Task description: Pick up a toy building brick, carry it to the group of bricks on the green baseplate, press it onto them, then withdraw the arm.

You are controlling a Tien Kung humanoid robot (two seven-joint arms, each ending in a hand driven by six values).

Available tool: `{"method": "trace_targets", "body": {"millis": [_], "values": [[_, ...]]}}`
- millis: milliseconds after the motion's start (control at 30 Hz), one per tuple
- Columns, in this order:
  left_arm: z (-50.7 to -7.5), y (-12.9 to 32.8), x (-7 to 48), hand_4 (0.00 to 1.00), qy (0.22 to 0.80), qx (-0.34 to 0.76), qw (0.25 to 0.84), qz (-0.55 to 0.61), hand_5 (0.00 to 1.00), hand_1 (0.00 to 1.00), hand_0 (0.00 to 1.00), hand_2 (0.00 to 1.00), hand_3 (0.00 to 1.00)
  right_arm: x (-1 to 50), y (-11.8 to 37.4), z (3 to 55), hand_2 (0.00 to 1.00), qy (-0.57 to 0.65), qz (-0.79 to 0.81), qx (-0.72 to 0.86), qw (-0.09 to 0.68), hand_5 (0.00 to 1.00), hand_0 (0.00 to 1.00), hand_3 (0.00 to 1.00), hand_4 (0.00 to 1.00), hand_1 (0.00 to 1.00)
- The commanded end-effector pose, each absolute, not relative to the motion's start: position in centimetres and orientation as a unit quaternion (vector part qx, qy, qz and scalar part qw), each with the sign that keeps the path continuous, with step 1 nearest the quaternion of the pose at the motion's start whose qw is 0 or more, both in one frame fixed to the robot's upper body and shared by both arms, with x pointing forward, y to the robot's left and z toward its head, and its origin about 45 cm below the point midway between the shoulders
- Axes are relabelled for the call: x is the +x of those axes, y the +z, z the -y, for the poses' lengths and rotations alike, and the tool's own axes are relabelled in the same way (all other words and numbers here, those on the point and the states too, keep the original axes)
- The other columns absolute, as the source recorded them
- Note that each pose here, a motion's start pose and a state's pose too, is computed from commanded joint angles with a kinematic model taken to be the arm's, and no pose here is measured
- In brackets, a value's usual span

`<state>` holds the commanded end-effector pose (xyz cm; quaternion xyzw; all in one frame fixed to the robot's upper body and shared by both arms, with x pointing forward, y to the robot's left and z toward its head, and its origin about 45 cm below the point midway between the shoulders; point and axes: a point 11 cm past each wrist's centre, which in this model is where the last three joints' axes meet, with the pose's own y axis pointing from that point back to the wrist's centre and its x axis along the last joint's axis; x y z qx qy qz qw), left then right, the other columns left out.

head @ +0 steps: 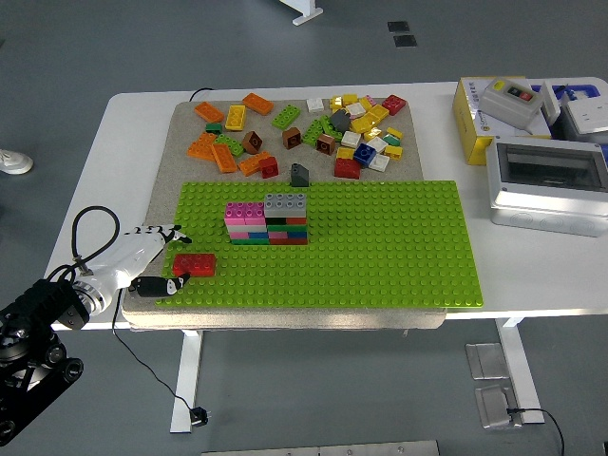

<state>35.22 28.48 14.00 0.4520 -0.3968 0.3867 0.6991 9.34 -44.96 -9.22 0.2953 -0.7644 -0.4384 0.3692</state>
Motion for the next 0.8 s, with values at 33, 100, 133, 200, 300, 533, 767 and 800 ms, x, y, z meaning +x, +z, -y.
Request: {"method": "trace_targets", "body": {"millis": [33, 100, 133, 200, 300, 533, 767, 800], "values": [[-28.47, 14.00, 35.23, 0.681, 0.387, 0.452, 0.699, 0.397, 0.321, 0.933, 0.983, 0.973, 0.808, 9.34, -9.22, 44.96, 0.737, -0.439, 0.764, 0.295, 0.369, 0.829, 0.724, 0.686, 0.392, 0.711], [-28.43, 14.01, 35.26, 0.681, 0.387, 0.451, 0.700, 0.396, 0.321, 0.933, 0.983, 0.973, 0.808, 9.35, -9.22, 44.95, 0.737, -0.439, 0.764, 0.295, 0.369, 0.829, 0.724, 0.686, 0.392, 0.711], [-28.39, 14.03, 35.29, 0.674, 0.387, 0.450, 0.700, 0.396, 0.307, 0.932, 0.982, 0.953, 0.769, 9.36, -9.22, 44.94, 0.736, -0.439, 0.764, 0.295, 0.369, 0.829, 0.724, 0.685, 0.392, 0.712], [-28.31, 14.06, 35.34, 0.674, 0.388, 0.448, 0.702, 0.396, 0.307, 0.932, 0.982, 0.953, 0.769, 9.37, -9.23, 44.93, 0.736, -0.439, 0.764, 0.296, 0.368, 0.829, 0.724, 0.685, 0.392, 0.712], [-28.18, 13.99, 35.39, 0.674, 0.388, 0.446, 0.704, 0.395, 0.307, 0.932, 0.982, 0.953, 0.769, 9.42, -9.22, 44.92, 0.736, -0.439, 0.765, 0.296, 0.367, 0.829, 0.724, 0.685, 0.392, 0.712], [-27.94, 13.82, 35.34, 0.651, 0.387, 0.443, 0.708, 0.391, 0.287, 0.930, 0.981, 0.945, 0.634, 9.49, -9.21, 44.92, 0.735, -0.439, 0.765, 0.297, 0.366, 0.828, 0.725, 0.685, 0.393, 0.712], [-28.05, 13.83, 35.41, 0.631, 0.390, 0.442, 0.708, 0.389, 0.275, 0.930, 0.978, 0.942, 0.603, 9.53, -9.19, 44.93, 0.735, -0.439, 0.766, 0.297, 0.365, 0.825, 0.724, 0.685, 0.393, 0.712], [-28.06, 13.78, 35.38, 0.631, 0.390, 0.442, 0.709, 0.388, 0.275, 0.930, 0.978, 0.942, 0.603, 9.54, -9.19, 44.93, 0.735, -0.439, 0.766, 0.297, 0.365, 0.825, 0.724, 0.685, 0.393, 0.712]]}}
